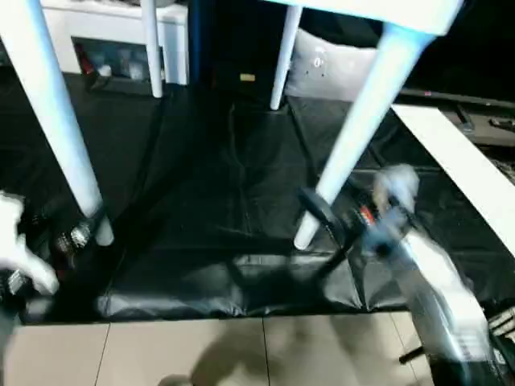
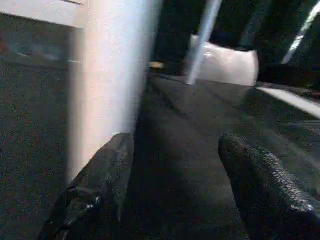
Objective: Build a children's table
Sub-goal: Flip table
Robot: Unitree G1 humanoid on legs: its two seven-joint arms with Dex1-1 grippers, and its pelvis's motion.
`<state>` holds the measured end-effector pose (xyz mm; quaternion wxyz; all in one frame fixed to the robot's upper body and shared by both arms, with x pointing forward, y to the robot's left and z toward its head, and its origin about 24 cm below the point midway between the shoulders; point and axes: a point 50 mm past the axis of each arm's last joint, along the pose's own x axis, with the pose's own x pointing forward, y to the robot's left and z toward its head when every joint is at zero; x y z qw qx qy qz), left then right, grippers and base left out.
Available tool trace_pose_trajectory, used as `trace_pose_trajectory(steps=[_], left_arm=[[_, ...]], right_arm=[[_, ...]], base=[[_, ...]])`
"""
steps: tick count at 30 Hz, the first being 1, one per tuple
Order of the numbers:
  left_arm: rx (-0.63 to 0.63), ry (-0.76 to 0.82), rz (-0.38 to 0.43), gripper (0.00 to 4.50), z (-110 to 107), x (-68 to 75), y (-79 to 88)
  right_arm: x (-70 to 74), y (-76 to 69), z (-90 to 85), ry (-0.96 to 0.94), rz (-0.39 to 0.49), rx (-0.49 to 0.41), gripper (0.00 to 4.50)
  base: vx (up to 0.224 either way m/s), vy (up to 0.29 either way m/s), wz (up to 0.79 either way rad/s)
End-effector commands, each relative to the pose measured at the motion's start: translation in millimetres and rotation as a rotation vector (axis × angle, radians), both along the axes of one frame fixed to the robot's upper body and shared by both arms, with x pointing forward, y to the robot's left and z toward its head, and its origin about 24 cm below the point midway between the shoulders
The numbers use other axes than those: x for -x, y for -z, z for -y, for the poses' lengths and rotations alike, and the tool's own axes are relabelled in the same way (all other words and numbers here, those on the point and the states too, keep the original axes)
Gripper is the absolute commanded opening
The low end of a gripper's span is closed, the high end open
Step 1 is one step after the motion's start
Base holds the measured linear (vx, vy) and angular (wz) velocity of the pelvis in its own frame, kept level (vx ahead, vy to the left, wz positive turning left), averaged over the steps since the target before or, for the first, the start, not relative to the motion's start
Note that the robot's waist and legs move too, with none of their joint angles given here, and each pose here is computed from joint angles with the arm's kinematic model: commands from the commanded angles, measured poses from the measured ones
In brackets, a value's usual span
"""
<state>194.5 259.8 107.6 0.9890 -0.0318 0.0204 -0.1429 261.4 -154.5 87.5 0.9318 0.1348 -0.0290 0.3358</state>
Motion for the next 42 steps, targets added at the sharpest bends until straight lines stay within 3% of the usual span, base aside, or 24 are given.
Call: trace_pose_trajectory(steps=[1, 4, 10, 17, 28, 33, 39, 42], left_arm=[[0.046, 0.07, 0.009, 3.16, 26, -1.5, -2.4], [0.078, 0.094, -0.006, 3.16, 55, -2.6, 1.1], [0.064, 0.103, -0.03, 3.16, 71, -4.4, 8.5], [0.067, 0.04, -0.037, 3.16, 74, -11.9, 11.2], [0.041, 0.104, -0.049, 3.16, 89, -17.1, 15.9], [0.019, 0.137, -0.072, 3.16, 96, -22.9, 23.8], [0.017, 0.232, -0.094, 3.16, 103, -17.8, 35.7], [-0.026, 0.251, -0.114, 3.16, 102, -17.6, 44.0]], right_arm=[[4.5, -9.4, 6.3, 0.053, 0.019, -0.015, 4.5], [17.6, -7.5, 5.4, 0.103, -0.024, -0.014, 4.5], [29.8, -5.4, -9.1, 0.085, -0.093, -0.021, 4.5], [28.0, -4.1, -14.0, 0.086, -0.107, 0.033, 4.5], [24.7, -4.0, -10.3, 0.086, -0.118, 0.093, 4.5], [22.0, -1.8, -6.1, 0.072, -0.132, 0.102, 4.5], [29.9, 3.9, -9.7, -0.043, -0.104, 0.094, 4.5], [30.6, 10.1, -9.7, -0.095, -0.131, 0.096, 4.5]], base=[[0.0, 0.0, 0.0], [0.0, 0.0, 0.0], [0.0, 0.0, 0.0], [0.0, 0.0, 0.0], [-0.021, 0.002, -0.01], [-0.005, 0.035, -0.06], [-0.044, -0.04, 0.08], [-0.049, 0.063, 0.09]])
